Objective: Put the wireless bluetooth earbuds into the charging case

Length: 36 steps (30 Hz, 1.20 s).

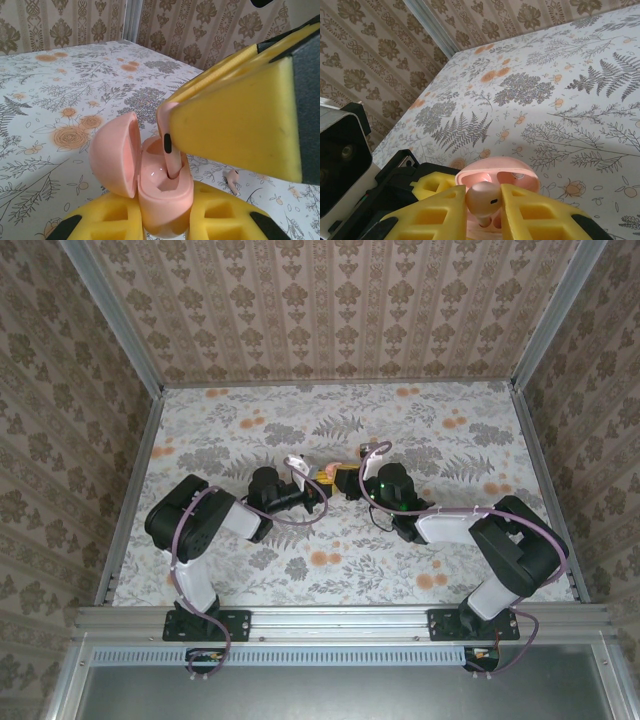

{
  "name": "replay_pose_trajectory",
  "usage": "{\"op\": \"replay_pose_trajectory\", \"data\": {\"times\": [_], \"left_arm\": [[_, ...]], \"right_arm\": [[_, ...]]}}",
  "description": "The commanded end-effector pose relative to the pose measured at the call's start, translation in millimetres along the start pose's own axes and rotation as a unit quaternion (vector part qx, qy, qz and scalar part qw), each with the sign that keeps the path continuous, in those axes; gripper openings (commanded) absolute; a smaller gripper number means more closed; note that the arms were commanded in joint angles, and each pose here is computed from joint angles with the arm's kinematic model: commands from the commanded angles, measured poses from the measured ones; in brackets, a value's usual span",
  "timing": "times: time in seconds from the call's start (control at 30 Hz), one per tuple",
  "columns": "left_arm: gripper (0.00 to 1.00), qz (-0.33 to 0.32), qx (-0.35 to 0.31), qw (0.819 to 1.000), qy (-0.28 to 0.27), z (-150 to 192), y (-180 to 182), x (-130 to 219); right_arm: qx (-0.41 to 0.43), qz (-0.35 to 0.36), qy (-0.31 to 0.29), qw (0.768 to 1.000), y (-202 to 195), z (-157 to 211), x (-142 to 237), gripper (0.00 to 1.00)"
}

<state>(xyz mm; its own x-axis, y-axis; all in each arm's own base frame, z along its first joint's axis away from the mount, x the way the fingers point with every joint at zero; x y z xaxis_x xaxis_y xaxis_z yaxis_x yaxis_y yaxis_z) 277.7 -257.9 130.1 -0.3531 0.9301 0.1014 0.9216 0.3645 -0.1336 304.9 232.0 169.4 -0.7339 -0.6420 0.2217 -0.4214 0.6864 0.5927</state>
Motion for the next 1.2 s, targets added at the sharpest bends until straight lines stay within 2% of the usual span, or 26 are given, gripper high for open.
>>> {"op": "replay_pose_trajectory", "data": {"times": [0.0, 0.3, 1.17], "left_arm": [[0.12, 0.012, -0.027, 0.999, -0.039, -25, -3, 2], [0.12, 0.023, -0.043, 0.998, -0.044, -29, -8, 5], [0.12, 0.016, -0.173, 0.983, -0.05, -32, -26, 12]], "right_arm": [[0.0, -0.01, 0.016, 1.0, 1, 9, 2, 0.23], [0.001, -0.018, 0.027, 0.999, 3, 10, 1, 0.23], [0.036, -0.06, 0.038, 0.997, 10, 16, 16, 0.24]]}}
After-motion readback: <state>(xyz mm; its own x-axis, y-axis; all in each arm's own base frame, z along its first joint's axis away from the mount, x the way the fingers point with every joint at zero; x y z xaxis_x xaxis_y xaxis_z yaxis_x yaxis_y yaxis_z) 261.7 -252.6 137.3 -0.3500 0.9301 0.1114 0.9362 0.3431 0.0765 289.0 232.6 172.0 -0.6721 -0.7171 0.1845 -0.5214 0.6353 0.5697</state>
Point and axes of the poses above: each hand's point on the last joint's axis, 136 mm out from that joint toward the fingers, its own x axis back along the fingers, its own y axis along the line the jaws close on, z = x × y, the point moved 7 cm from there along x, back along the fingers, and after that the axes turned 6 degrees about -x, right-handed, at the moved point
